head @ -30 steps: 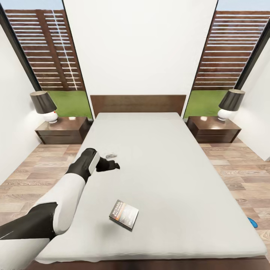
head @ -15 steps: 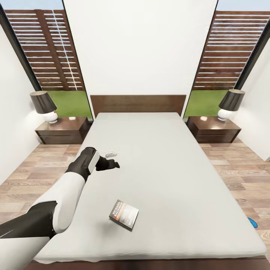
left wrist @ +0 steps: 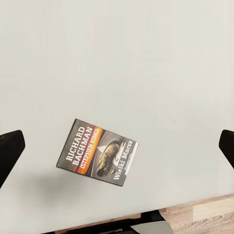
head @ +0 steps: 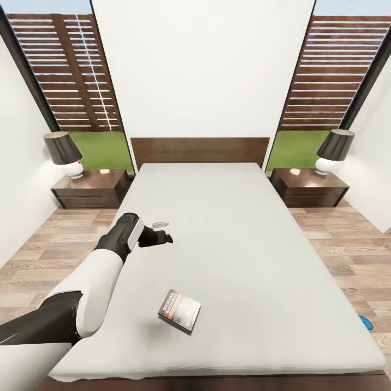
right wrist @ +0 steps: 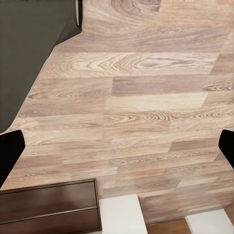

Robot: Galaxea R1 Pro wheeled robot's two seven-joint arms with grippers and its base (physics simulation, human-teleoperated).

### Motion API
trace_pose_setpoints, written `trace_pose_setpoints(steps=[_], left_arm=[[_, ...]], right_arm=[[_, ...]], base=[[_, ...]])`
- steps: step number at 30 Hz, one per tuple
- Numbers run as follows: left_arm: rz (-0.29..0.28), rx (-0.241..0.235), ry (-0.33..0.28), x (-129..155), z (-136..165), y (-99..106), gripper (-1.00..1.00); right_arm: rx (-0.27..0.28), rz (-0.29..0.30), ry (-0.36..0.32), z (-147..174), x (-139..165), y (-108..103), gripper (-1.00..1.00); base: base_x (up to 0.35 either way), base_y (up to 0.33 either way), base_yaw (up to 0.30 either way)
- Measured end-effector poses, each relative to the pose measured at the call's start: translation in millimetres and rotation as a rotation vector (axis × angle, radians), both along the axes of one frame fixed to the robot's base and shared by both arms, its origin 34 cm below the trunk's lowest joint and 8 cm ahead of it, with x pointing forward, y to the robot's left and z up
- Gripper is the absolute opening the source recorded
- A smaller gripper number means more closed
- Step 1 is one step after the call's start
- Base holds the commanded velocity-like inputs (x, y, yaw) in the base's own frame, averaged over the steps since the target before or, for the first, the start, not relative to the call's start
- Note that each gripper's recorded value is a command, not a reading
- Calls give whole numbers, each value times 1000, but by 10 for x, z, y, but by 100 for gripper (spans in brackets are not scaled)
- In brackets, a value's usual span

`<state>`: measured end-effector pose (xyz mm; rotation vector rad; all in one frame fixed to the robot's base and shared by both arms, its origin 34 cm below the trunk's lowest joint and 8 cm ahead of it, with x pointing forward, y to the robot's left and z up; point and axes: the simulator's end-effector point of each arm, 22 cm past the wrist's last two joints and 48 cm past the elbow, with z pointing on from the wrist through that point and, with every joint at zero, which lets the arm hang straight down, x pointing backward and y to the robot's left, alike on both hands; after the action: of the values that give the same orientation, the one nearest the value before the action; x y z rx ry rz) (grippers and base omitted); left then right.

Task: In the bedroom, move the book from the bed onto either nightstand, and place the two sandals side by side next to the bed.

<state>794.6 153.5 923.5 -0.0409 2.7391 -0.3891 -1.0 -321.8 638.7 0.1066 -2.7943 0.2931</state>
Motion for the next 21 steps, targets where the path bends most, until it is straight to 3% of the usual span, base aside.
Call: trace_pose_setpoints(steps=[21], left_arm=[[-3,1,-3,18,59,23,100]], right_arm=[[0,0,-1,0,-2,1,100]], base=[[0,0,0]])
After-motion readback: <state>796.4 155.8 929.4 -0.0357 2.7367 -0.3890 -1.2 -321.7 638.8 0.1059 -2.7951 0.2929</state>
